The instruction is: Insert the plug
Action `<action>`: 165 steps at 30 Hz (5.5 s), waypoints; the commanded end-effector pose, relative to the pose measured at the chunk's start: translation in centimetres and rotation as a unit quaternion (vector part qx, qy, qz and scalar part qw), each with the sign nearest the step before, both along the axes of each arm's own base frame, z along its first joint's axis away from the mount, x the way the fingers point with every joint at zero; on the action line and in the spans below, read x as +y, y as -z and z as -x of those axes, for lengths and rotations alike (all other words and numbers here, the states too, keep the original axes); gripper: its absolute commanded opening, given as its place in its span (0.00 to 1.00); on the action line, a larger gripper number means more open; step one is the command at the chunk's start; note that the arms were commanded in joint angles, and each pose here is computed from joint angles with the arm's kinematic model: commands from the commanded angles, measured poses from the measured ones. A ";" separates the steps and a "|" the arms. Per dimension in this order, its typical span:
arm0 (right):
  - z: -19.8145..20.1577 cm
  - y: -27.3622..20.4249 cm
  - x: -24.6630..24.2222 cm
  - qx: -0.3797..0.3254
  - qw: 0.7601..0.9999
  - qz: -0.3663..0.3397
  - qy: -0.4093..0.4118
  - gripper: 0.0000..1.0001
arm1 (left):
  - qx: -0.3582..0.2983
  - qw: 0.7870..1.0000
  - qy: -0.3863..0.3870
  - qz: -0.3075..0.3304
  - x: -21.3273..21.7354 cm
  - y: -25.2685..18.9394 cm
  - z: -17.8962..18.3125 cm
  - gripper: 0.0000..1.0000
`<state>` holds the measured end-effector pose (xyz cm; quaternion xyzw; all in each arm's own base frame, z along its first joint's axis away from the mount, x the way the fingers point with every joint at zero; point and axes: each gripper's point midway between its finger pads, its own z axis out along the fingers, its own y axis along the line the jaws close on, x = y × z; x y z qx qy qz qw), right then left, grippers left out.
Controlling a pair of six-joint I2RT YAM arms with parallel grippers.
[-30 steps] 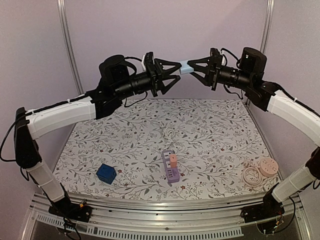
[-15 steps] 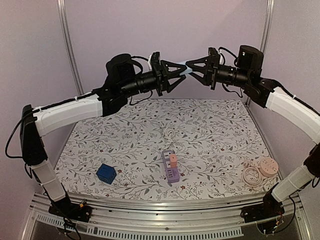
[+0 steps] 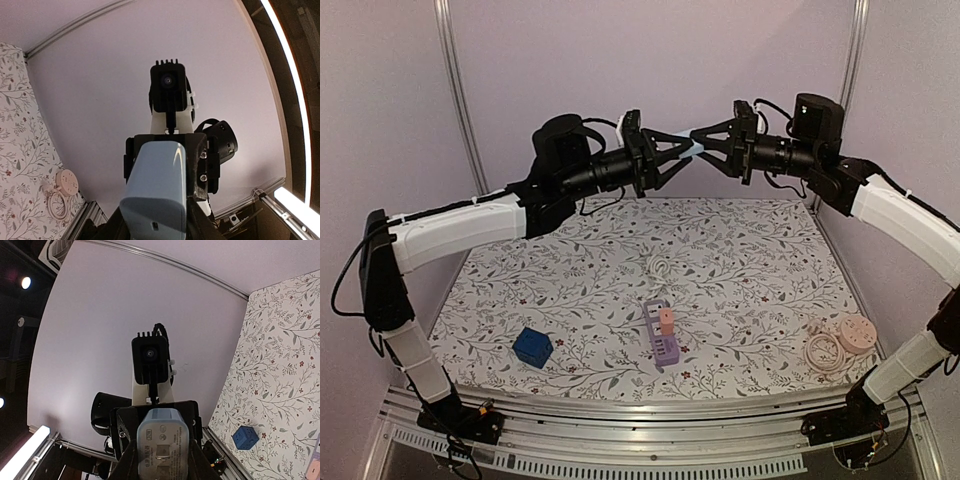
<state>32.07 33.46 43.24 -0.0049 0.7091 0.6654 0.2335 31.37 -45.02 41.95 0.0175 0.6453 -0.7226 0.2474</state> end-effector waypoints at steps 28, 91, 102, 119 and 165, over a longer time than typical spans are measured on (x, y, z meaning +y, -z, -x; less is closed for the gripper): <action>2.1 1.6 0.2 0.010 0.999 0.003 -0.042 0.00 | -0.003 1.000 0.005 0.008 1.6 0.1 0.8 0.02; 2.4 19.8 -11.1 0.152 0.898 0.396 0.121 0.99 | 0.152 0.785 -0.043 -0.599 7.1 24.0 3.6 0.00; 3.1 22.3 -11.6 0.203 0.879 0.414 0.121 0.99 | 0.221 0.743 -0.106 -0.623 4.3 27.1 3.1 0.00; 3.7 24.8 -11.1 0.232 0.862 0.443 0.080 0.99 | 0.263 0.723 -0.172 -0.615 2.2 32.1 1.8 0.00; 2.9 27.3 -11.2 0.208 0.850 0.480 0.056 0.99 | 0.253 0.603 -0.116 -0.747 6.7 40.3 4.5 0.00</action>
